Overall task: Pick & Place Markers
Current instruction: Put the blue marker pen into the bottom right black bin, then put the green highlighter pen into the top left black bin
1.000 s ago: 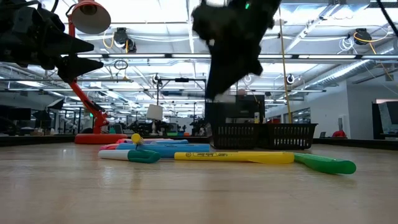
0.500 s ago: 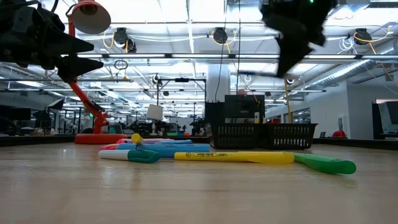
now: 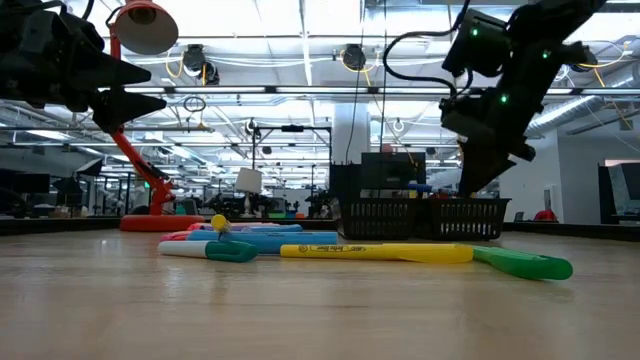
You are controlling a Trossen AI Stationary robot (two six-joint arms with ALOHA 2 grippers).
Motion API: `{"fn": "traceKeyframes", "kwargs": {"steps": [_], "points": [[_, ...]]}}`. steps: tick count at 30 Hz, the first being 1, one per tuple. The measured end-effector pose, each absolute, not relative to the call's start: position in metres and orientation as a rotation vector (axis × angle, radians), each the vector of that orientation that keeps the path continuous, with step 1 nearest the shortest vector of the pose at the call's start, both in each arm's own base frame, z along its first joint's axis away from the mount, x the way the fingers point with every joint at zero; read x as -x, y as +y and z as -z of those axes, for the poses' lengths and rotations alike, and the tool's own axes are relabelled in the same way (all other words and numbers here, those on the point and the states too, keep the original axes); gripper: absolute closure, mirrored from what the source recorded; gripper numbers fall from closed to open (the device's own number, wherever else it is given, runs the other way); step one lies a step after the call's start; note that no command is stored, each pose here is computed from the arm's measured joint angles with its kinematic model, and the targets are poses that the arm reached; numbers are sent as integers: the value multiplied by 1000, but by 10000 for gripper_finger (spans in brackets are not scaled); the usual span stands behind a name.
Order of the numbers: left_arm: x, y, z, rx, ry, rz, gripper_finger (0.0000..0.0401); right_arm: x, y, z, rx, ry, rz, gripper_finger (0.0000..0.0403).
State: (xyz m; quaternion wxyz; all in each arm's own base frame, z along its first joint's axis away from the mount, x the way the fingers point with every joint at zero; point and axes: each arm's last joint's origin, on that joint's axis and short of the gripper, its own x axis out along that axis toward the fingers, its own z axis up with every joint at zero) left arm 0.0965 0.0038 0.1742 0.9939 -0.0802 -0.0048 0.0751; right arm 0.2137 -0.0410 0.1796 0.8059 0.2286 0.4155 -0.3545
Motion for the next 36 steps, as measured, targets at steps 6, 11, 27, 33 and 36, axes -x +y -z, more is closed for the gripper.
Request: {"fn": "traceKeyframes", "kwargs": {"steps": [6,11,27,33,36], "points": [[-96,4,-174,161,-10,-150,77,-214,-44,-180,-522,835,786,331],[-96,4,-174,161,-9,-151,77,-214,-43,-180,-524,834,785,282],[-96,4,-174,160,-5,-151,77,-200,-31,-243,-708,502,351,249],[-97,4,-174,161,-6,-151,77,-184,-17,-270,-596,371,159,245],[-97,4,-174,160,-7,-151,77,-181,-12,-276,-498,319,104,248]]}}
